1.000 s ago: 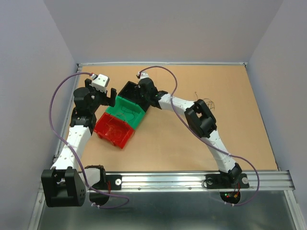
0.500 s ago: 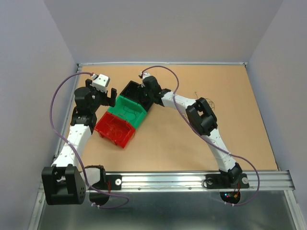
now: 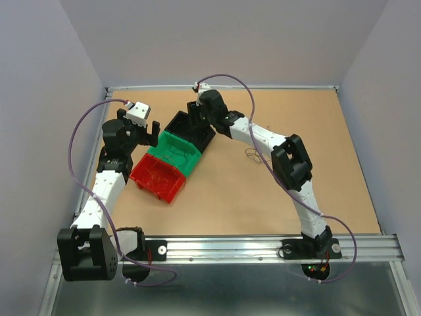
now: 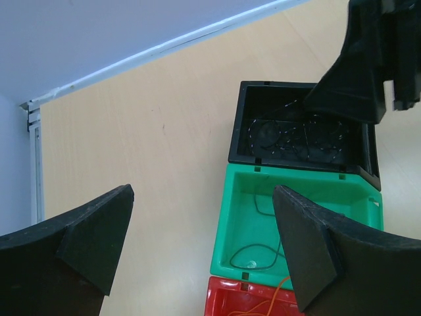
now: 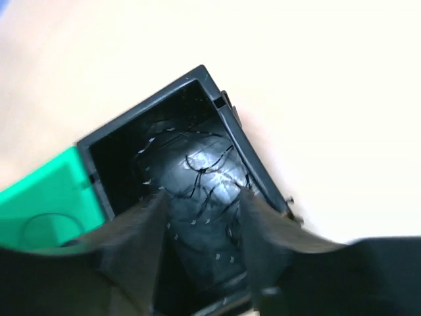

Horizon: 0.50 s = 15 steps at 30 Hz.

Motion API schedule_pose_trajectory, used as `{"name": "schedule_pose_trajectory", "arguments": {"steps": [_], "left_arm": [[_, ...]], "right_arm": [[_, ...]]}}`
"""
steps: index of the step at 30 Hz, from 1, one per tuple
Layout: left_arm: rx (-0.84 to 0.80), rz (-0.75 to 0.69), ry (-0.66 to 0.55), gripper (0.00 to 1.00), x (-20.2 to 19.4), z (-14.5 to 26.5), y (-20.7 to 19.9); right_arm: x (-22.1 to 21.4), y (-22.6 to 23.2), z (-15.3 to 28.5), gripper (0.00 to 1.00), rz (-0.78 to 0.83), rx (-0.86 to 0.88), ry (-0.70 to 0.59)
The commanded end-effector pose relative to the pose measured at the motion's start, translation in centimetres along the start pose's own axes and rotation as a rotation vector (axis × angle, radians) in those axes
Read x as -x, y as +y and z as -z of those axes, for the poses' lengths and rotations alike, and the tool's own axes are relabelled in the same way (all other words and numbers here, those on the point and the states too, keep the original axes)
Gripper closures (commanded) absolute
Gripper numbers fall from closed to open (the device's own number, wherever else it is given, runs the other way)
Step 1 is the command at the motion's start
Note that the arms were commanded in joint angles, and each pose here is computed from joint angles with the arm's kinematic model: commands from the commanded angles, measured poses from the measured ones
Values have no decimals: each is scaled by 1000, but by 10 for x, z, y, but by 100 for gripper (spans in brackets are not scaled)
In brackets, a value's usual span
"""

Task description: Untangle the cables

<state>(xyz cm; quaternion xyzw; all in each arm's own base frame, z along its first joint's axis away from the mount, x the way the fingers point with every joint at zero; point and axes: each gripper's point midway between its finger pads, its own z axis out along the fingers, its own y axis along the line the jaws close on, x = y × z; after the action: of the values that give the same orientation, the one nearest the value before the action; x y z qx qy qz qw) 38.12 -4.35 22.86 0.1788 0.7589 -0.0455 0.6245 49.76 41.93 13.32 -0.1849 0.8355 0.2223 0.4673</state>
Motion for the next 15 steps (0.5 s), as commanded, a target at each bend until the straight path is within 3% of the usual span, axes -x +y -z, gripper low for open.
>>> {"name": "schedule_pose_trajectory", "arguments": {"steps": [1, 2, 3, 7, 15], "left_arm": [[11, -17, -49, 1, 14, -1, 3], [7, -18, -48, 1, 13, -1, 2], [6, -17, -49, 1, 14, 0, 2], [-3, -18, -43, 1, 12, -2, 0], [-25, -22, -51, 1, 13, 0, -4]], "right_arm": [[46, 2, 39, 39, 7, -1, -91], [44, 2, 41, 31, 7, 0, -88], [44, 3, 46, 30, 6, 6, -85], [46, 1, 61, 27, -1, -8, -92], [17, -50, 109, 24, -26, -227, -91]]}}
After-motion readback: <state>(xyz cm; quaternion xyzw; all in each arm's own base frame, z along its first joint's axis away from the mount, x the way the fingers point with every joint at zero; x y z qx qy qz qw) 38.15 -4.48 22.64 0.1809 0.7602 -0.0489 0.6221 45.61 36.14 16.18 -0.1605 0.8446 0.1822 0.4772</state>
